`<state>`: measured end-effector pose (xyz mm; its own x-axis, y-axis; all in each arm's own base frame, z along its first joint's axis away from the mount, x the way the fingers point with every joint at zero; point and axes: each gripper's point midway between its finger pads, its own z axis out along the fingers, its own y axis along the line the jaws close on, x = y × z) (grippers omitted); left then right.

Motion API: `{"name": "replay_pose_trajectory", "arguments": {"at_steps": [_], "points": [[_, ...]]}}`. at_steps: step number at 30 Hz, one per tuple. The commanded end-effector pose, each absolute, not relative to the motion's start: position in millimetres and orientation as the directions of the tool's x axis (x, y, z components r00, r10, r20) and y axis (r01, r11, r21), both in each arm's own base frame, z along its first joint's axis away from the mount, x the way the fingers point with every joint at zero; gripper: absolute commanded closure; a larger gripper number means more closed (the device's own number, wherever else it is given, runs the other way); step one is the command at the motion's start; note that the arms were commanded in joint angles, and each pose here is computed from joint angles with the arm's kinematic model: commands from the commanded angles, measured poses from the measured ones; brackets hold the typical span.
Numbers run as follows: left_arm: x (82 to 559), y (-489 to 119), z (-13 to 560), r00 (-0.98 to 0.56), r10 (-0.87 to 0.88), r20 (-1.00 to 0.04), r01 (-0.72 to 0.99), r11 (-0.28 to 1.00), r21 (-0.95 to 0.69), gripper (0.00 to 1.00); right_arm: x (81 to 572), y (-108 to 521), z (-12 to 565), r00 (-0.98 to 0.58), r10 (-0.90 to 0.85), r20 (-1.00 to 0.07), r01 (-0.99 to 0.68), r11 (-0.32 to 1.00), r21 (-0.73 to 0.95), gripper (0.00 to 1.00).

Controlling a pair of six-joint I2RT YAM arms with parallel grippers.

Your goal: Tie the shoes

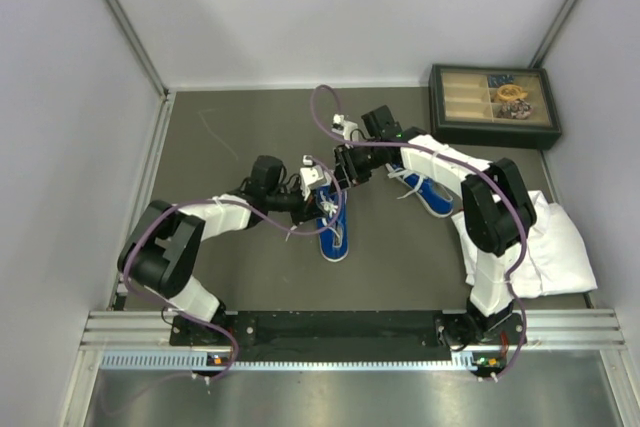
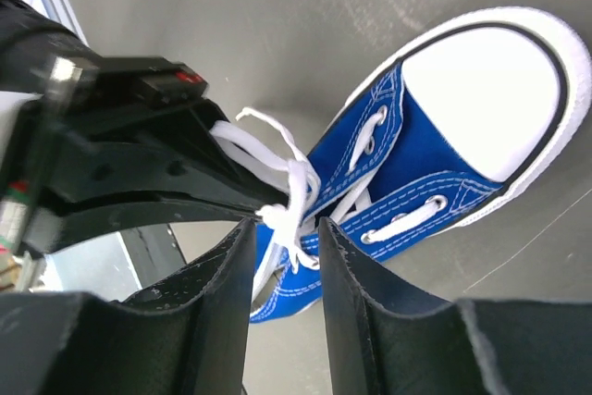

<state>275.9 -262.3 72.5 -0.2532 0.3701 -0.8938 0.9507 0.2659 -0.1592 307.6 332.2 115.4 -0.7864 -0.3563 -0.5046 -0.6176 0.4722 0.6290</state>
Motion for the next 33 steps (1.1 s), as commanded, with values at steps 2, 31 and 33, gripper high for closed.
{"name": "replay_pose_trajectory", "arguments": {"at_steps": [2, 31, 33], "points": [[282, -268, 75, -0.326, 0.361, -0.874, 0.933, 0.270, -0.236, 0.98, 320, 341, 139, -0.767, -0.319, -0.557, -0.640, 0.430, 0.636, 0.67], [281, -263, 80, -0.417, 0.331, -0.846, 0.900, 0.278, -0.335, 1.00, 305, 347, 111, -0.716, -0.422, -0.555, -0.698, 0.425, 0.577, 0.66], [282, -263, 81, -0.414, 0.329, -0.849, 0.902, 0.275, -0.333, 1.00, 303, 349, 106, -0.708, -0.437, -0.555, -0.706, 0.419, 0.571, 0.66]]}}
